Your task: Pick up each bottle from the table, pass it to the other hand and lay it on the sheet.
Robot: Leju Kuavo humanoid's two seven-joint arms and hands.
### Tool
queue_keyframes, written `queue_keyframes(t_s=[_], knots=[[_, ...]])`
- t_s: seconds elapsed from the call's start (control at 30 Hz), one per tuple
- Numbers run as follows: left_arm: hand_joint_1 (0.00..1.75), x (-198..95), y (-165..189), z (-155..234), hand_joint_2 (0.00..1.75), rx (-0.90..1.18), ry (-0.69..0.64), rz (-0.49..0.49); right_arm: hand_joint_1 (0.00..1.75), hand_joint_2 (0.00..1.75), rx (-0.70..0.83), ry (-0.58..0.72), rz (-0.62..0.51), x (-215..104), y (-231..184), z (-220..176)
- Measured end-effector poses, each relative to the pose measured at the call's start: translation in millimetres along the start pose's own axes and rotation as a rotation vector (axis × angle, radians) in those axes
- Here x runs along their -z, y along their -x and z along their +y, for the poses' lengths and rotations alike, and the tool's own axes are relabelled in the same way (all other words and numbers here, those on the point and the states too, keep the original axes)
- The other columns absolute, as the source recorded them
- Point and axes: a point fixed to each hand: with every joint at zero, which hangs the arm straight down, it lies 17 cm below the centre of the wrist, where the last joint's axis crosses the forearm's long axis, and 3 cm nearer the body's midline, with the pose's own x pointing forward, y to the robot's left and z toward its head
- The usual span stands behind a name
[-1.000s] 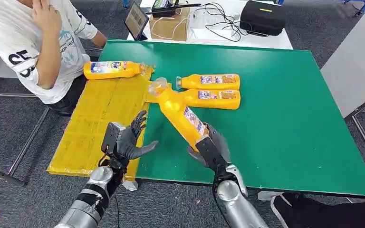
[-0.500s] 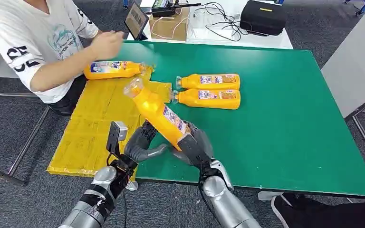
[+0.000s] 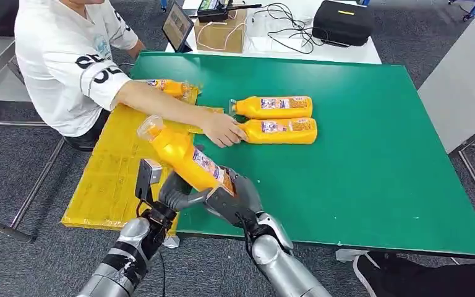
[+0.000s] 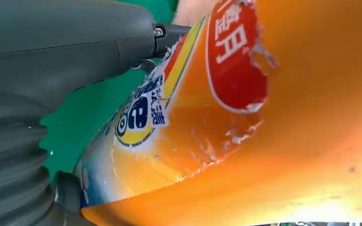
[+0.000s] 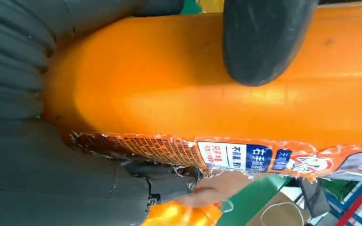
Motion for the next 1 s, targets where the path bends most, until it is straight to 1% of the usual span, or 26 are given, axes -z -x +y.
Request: queue_keyframes(t_s=[0.03, 0.07, 0.43, 0.6, 0.73, 0.83, 1.0], knots=[[0.0, 0, 0, 1, 1.75, 0.002, -0.005, -0.004, 1.75, 1.75, -0.005, -0.005, -0.003, 1, -1, 1], [1.75, -1, -1, 3, 1.75, 0.004, -0.008, -0.008, 0.0, 1.75, -0.009, -0.008, -0.003, 1, -1, 2], [1.75, -1, -5, 4, 1.75, -0.016, -0.011, -0.025, 0.0, 1.75, -0.026, -0.043, 0.006, -2, 1, 16], [1.75, 0, -9, 9, 1.75, -0.013, -0.028, -0.04, 0.0, 1.75, -0.008, -0.019, 0.007, -2, 2, 13], [1.75, 1, -23, 19, 1.75, -0.005, -0.057, -0.08, 0.0, 1.75, 0.017, 0.015, 0.011, -1, 3, 3], [1.75, 1, -35, 35, 1.75, 0.023, -0.1, -0.11, 0.0, 1.75, 0.046, 0.067, 0.004, -1, 3, -13], [1.75, -3, -45, 68, 1.75, 0.175, -0.18, -0.134, 0.0, 1.75, 0.076, 0.151, -0.016, -2, 1, -44]])
